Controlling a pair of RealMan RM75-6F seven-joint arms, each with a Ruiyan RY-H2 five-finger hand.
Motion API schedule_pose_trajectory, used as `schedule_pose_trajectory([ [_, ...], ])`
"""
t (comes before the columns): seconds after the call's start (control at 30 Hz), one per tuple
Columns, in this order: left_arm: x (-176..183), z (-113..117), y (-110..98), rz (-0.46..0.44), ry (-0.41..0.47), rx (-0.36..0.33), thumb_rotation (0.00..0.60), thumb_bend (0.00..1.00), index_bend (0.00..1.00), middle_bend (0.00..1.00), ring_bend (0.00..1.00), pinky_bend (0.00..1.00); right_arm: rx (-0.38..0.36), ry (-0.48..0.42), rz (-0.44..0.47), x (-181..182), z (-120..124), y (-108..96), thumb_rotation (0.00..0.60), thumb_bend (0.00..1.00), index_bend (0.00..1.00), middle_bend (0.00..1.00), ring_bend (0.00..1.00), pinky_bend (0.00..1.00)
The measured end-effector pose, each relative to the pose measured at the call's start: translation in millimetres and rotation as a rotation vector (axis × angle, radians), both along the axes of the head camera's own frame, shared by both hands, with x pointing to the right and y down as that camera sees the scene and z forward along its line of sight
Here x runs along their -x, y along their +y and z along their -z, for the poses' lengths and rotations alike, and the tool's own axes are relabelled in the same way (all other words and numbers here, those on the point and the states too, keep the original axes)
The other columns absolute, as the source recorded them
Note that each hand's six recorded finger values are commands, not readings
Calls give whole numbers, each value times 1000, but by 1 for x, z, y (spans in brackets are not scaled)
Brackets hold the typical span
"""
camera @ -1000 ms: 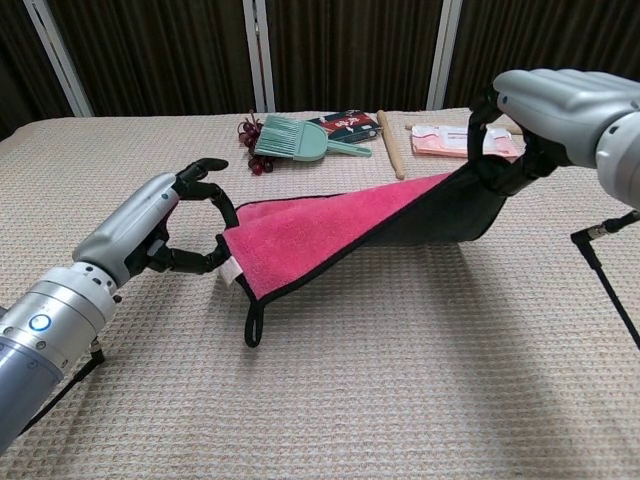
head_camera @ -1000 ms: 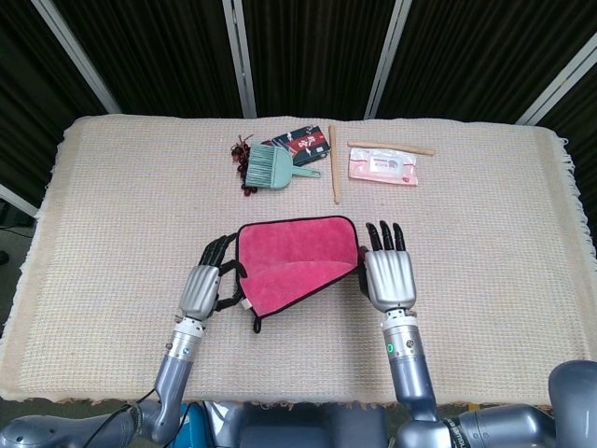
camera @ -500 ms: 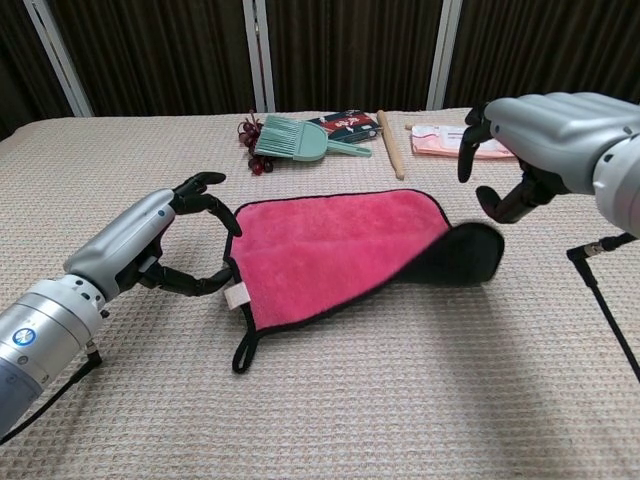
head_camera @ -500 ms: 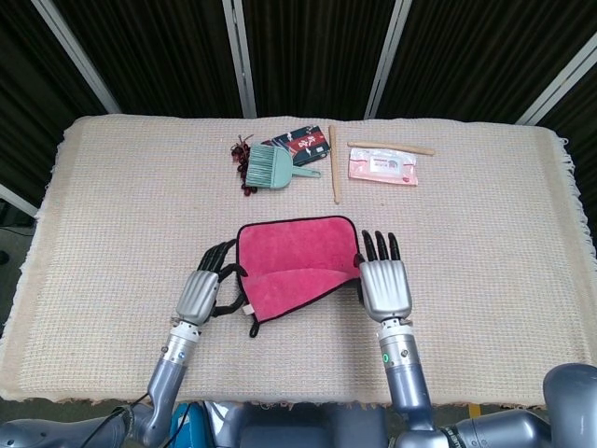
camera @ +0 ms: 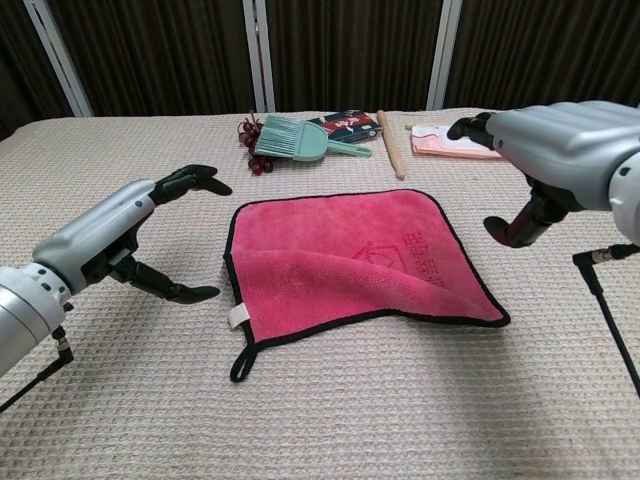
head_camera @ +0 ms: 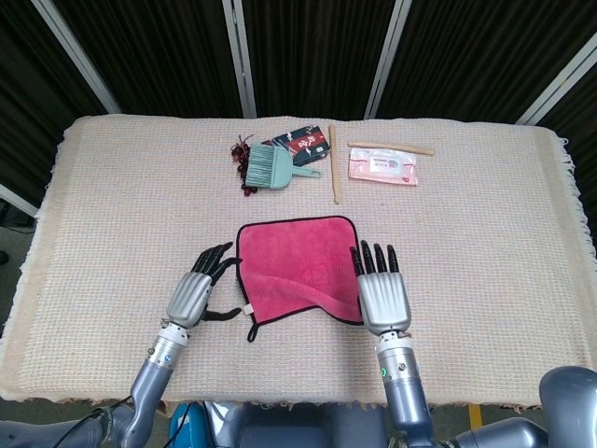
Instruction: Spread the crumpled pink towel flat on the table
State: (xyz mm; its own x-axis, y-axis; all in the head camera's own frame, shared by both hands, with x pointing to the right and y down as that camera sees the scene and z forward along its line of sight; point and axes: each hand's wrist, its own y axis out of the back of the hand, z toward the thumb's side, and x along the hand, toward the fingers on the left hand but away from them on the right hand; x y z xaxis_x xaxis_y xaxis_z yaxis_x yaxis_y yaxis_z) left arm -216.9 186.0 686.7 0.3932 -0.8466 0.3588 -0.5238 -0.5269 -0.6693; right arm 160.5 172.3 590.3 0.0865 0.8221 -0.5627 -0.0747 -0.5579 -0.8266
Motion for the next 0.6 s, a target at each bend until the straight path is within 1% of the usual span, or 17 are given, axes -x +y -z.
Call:
schedule_pose_trajectory([
  [0.03, 1, 3, 0, -5, 0, 2, 600, 164, 123, 0, 0, 0, -3, -9, 0, 1, 3, 0, 600, 433, 0, 0, 0, 0],
  [0.07, 1, 5, 0, -12, 0, 4, 600, 265, 120, 0, 0, 0, -9, -20, 1, 1, 6, 0, 600, 433, 0, 0, 0, 0],
  [0.1, 2, 10, 0, -23, -3, 7, 600, 327, 118, 0, 0, 0, -15, -28, 1, 1, 9, 1, 600, 440, 0, 0, 0, 0],
  [0.17, 3, 17, 1, -41, -10, 9, 600, 563, 113, 0, 0, 0, -27, -45, 3, 0, 16, 1, 600, 502, 0, 0, 0, 0],
  [0.2, 4, 23, 1, -54, -16, 10, 600, 656, 108, 0, 0, 0, -30, -52, 3, -1, 18, 2, 600, 532, 0, 0, 0, 0],
  [0.23, 5, 27, 2, -63, -22, 10, 600, 694, 104, 0, 0, 0, -34, -56, 2, -2, 20, 2, 600, 566, 0, 0, 0, 0],
  [0.3, 10, 37, 4, -84, -47, 3, 600, 714, 92, 0, 0, 0, -41, -63, -3, -6, 23, 3, 600, 582, 0, 0, 0, 0],
  [0.47, 27, 57, 12, -115, -121, -44, 600, 686, 81, 0, 0, 0, -46, -101, -42, -19, 26, 8, 600, 583, 0, 0, 0, 0],
  [0.53, 36, 66, 18, -118, -147, -63, 600, 616, 77, 0, 0, 0, -46, -124, -63, -26, 26, 12, 600, 583, 0, 0, 0, 0],
  [0.6, 45, 74, 25, -112, -161, -70, 600, 441, 59, 0, 0, 0, -44, -150, -91, -36, 25, 17, 600, 582, 0, 0, 0, 0],
])
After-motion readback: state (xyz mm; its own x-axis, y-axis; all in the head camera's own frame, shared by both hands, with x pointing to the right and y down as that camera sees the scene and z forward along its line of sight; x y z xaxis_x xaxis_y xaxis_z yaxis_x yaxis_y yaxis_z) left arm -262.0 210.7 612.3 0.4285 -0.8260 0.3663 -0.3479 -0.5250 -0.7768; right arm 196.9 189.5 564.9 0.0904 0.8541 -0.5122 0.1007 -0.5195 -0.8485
